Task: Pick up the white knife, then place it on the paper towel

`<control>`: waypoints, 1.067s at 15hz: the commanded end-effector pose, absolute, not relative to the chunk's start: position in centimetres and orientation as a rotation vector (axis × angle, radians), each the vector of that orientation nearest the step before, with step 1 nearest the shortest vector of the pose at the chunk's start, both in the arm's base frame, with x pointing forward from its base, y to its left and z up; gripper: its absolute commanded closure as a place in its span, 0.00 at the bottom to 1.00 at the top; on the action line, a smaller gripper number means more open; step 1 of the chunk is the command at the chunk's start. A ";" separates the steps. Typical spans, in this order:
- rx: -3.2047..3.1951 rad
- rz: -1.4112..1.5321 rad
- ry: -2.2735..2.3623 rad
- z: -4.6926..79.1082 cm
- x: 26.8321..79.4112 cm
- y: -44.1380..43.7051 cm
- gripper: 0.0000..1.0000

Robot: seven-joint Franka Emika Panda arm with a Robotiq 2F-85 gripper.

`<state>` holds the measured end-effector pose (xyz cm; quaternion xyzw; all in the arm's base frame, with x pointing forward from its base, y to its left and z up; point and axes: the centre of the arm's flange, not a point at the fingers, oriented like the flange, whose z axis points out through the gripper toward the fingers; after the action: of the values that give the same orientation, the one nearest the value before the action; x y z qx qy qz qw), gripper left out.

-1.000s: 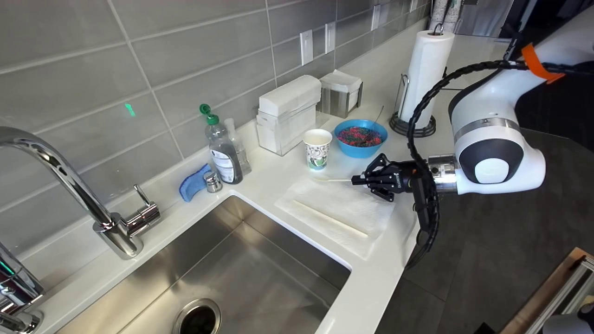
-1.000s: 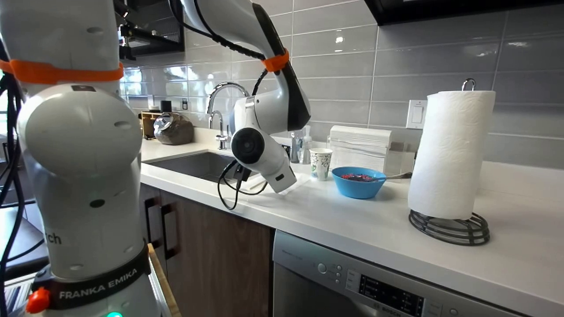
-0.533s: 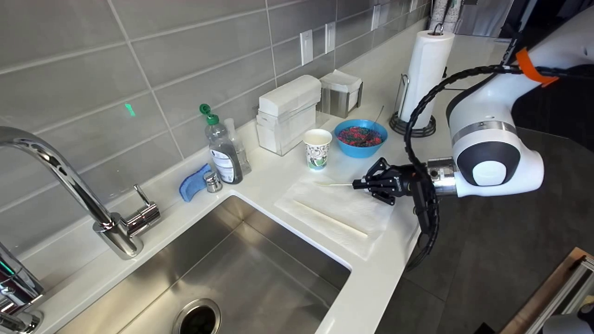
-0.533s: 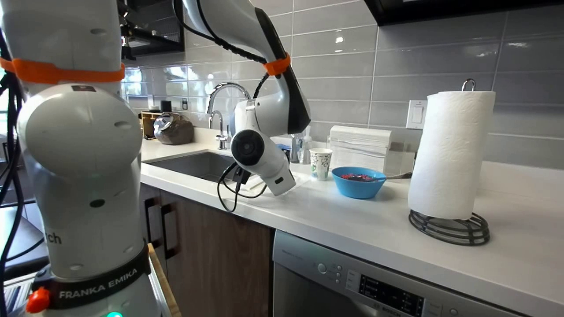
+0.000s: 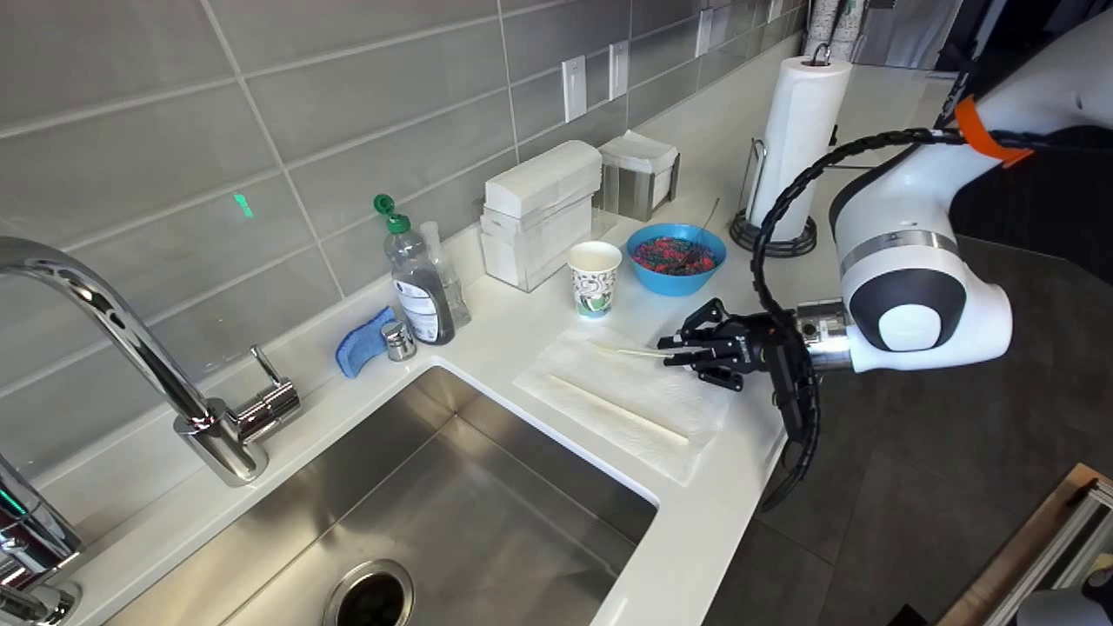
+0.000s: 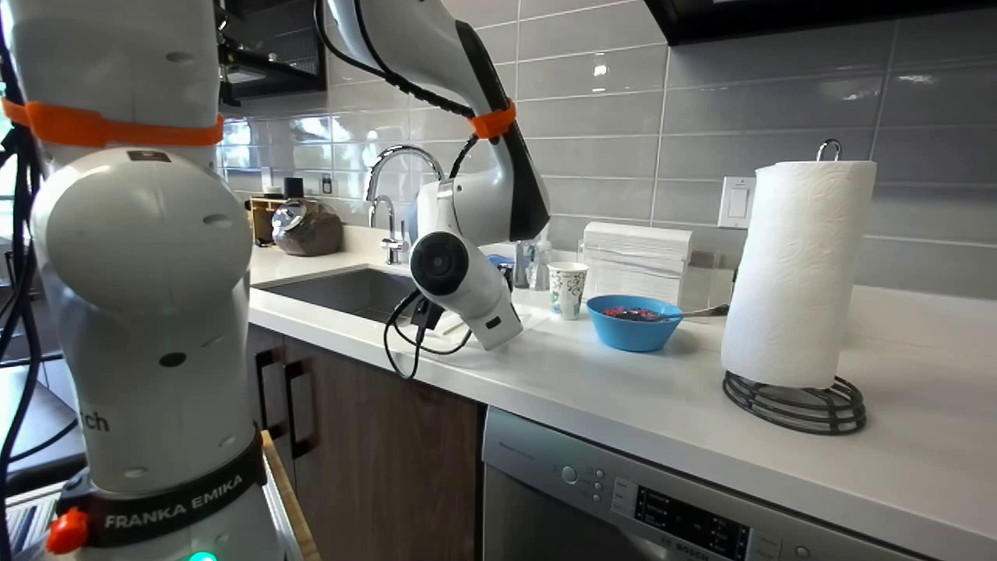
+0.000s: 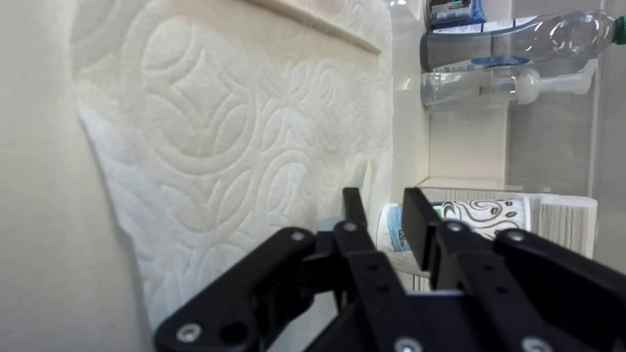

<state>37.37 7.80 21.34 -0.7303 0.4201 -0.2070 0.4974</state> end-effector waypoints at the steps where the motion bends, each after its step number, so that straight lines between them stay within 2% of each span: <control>1: -1.801 -0.506 1.022 20.0 37.1 10.7 0.59; 3: -1.804 -0.506 1.020 19.9 37.1 10.8 0.64; 5: -1.807 -0.504 1.018 19.9 37.1 10.8 0.62; 6: -1.810 -0.506 1.018 19.8 37.1 10.8 0.51; 7: -1.812 -0.507 1.017 19.8 37.1 10.8 0.48; 9: -1.823 -0.516 1.014 19.8 37.1 10.8 0.29; 11: -1.836 -0.519 1.015 19.9 36.9 10.8 0.13; 12: -1.843 -0.523 1.015 20.0 36.8 10.8 0.10; 13: -1.854 -0.542 1.003 20.6 36.7 10.9 0.00; 16: -1.917 -0.537 0.997 22.8 35.0 11.2 0.00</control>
<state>37.71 7.99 21.82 -0.7514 0.4071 -0.2165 0.4720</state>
